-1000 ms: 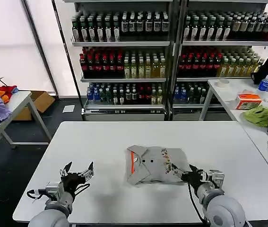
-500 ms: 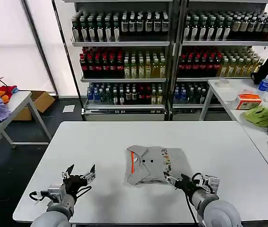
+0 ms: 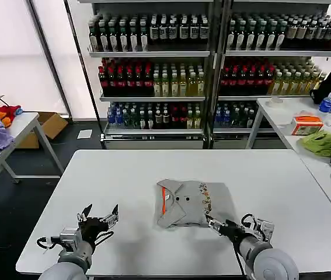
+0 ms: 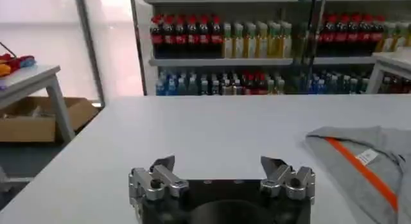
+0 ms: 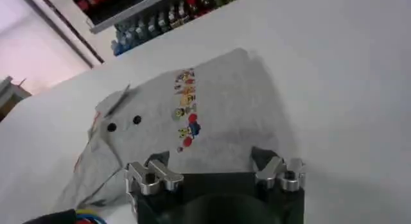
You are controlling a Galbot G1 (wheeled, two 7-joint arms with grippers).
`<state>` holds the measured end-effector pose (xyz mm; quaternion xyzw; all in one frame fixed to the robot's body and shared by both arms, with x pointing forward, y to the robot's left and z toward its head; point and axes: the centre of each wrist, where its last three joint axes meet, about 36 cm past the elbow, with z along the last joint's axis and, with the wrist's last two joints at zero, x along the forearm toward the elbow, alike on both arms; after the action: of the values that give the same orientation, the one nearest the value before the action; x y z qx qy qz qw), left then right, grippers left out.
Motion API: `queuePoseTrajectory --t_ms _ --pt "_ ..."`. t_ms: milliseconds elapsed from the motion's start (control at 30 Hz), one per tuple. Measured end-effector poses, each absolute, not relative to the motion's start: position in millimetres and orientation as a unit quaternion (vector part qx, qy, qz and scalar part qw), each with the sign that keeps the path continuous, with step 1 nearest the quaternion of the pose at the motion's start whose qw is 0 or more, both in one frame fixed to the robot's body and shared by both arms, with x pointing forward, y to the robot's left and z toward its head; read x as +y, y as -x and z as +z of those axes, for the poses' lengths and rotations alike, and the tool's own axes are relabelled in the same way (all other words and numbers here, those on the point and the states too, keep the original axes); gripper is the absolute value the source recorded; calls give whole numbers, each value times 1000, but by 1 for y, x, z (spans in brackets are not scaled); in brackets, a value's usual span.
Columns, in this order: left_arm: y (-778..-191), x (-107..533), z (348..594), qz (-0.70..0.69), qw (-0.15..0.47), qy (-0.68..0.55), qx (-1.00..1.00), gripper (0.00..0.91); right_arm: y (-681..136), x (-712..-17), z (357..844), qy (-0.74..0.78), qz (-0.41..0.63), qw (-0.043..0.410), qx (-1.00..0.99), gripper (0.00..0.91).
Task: Fold and organize the clothes.
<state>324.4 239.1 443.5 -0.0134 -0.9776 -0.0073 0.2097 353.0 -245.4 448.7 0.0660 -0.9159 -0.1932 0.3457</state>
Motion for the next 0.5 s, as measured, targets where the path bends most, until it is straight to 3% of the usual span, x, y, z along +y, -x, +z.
queuePoseTrajectory --t_ms 300,500 --pt "-321 240 447 -2 204 9 -979 907 -339 -256 479 -57 -191 321 -926 907" --pt "-321 240 455 20 167 4 -986 907 -336 -282 501 -10 -125 252 -959 907"
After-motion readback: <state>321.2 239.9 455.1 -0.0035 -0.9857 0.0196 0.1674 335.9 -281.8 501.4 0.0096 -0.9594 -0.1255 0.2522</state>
